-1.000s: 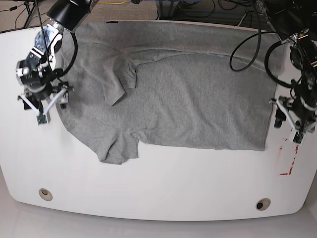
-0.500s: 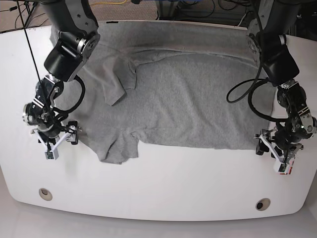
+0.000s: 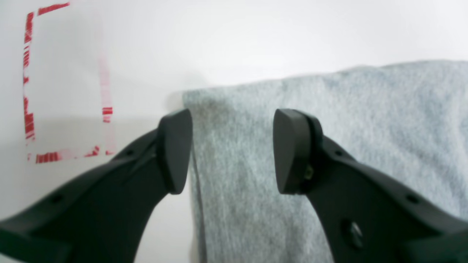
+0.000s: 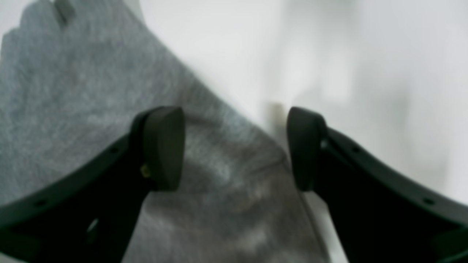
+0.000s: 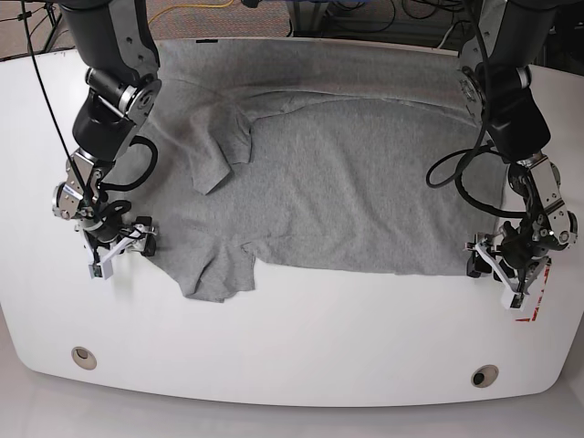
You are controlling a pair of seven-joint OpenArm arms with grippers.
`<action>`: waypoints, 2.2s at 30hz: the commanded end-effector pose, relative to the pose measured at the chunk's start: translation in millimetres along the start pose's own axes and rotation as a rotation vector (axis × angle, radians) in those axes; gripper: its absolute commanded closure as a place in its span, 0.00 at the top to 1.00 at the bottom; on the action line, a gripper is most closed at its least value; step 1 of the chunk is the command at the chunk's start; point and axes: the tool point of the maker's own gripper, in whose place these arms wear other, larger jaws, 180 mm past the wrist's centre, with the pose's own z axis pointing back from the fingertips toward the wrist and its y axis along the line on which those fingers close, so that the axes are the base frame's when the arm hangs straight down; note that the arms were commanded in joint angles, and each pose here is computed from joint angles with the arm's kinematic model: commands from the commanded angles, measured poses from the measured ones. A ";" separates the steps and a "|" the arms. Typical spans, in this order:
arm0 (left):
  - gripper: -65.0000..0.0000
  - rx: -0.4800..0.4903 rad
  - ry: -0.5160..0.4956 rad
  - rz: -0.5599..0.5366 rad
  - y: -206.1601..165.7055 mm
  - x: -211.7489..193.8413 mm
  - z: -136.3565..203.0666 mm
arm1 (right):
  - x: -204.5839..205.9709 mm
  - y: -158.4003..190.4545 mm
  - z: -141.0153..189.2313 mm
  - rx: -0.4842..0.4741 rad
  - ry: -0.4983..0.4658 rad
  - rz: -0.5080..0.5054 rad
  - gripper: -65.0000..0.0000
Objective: Layout the t-shirt on the table in an organized manner, then fold the t-shirt properly
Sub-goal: 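Grasp the shirt's hem corners with both grippers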
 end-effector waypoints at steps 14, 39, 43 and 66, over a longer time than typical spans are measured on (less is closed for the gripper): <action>0.51 0.033 -0.051 -0.009 18.6 14.9 10.7 | -17.8 14.6 -4.2 0.025 0.016 -0.013 0.61; 0.52 -0.018 -0.123 0.261 32.2 0.3 -33.9 | -17.6 15.7 -4.8 0.027 0.018 -0.008 0.01; 0.52 -0.008 -0.130 0.294 32.7 -5.8 -38.9 | -18.5 15.6 -4.8 0.026 0.020 -0.008 0.01; 0.34 -0.007 -0.053 0.304 25.8 -33.7 -48.0 | -20.2 15.6 -4.6 0.027 0.022 -0.009 0.01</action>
